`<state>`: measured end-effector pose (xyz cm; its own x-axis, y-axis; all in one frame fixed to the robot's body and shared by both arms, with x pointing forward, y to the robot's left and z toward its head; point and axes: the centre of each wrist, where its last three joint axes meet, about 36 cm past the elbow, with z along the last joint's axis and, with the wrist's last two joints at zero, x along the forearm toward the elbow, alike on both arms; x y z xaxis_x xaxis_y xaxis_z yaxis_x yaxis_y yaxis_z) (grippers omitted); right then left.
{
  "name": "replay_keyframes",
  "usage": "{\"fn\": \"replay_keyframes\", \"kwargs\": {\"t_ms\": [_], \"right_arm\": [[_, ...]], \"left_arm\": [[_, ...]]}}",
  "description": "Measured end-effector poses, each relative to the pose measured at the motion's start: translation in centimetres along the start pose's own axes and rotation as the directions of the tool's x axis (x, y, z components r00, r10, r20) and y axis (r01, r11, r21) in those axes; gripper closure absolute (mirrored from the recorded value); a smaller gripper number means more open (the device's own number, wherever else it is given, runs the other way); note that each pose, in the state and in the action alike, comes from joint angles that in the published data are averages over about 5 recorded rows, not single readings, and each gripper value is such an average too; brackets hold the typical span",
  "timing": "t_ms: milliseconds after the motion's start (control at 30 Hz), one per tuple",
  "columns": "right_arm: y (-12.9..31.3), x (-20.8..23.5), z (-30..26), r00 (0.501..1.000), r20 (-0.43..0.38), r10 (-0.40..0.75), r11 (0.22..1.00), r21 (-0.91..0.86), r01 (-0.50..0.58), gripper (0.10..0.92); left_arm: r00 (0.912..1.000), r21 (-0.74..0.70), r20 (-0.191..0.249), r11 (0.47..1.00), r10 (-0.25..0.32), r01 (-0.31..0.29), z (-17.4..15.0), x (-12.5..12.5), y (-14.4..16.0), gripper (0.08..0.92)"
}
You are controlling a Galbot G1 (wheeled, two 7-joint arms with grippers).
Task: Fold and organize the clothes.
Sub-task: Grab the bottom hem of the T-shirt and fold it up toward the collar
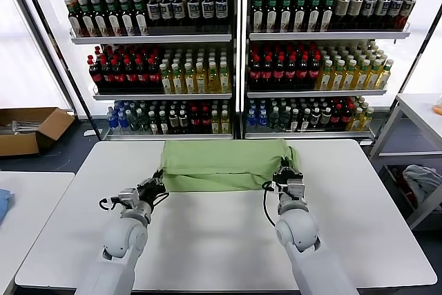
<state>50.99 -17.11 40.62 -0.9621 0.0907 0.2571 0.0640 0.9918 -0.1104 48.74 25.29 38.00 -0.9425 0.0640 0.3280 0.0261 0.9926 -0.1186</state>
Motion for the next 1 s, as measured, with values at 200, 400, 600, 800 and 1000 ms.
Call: {"fn": "replay_keyframes", "kwargs": {"t_ms": [200, 400, 600, 800, 1000], "right_arm": [[0.4, -1.7, 0.1, 1.000, -0.031, -0.002, 1.000, 0.013, 0.003, 0.916], [0.9, -2.8, -0.4, 0.999, -0.037, 0.003, 1.000, -0.009, -0.004, 0.833], [1.7, -3.0, -1.2, 0.999, -0.040, 0.002, 0.997, -0.071, -0.005, 0.660], [2.0, -2.3, -2.1, 0.999, -0.044, 0.016, 0.993, -0.117, -0.021, 0.487], [1.6, -1.3, -3.1, 0.998, -0.052, 0.046, 0.989, -0.137, -0.053, 0.313]], "left_arm": [[0.9998, -0.010, -0.017, 1.000, -0.006, 0.006, 0.0, -1.2, 0.2, 0.915], [0.9998, -0.017, -0.018, 1.000, -0.010, 0.010, -0.5, -1.8, 0.4, 0.851], [0.9997, -0.017, -0.014, 1.000, -0.022, 0.022, -0.9, -1.8, 0.7, 0.679], [0.9995, -0.028, -0.013, 0.999, -0.030, 0.030, -1.7, -0.9, 0.9, 0.506], [0.9992, -0.026, -0.026, 0.999, -0.028, 0.028, -2.3, 0.4, 0.6, 0.332]]}}
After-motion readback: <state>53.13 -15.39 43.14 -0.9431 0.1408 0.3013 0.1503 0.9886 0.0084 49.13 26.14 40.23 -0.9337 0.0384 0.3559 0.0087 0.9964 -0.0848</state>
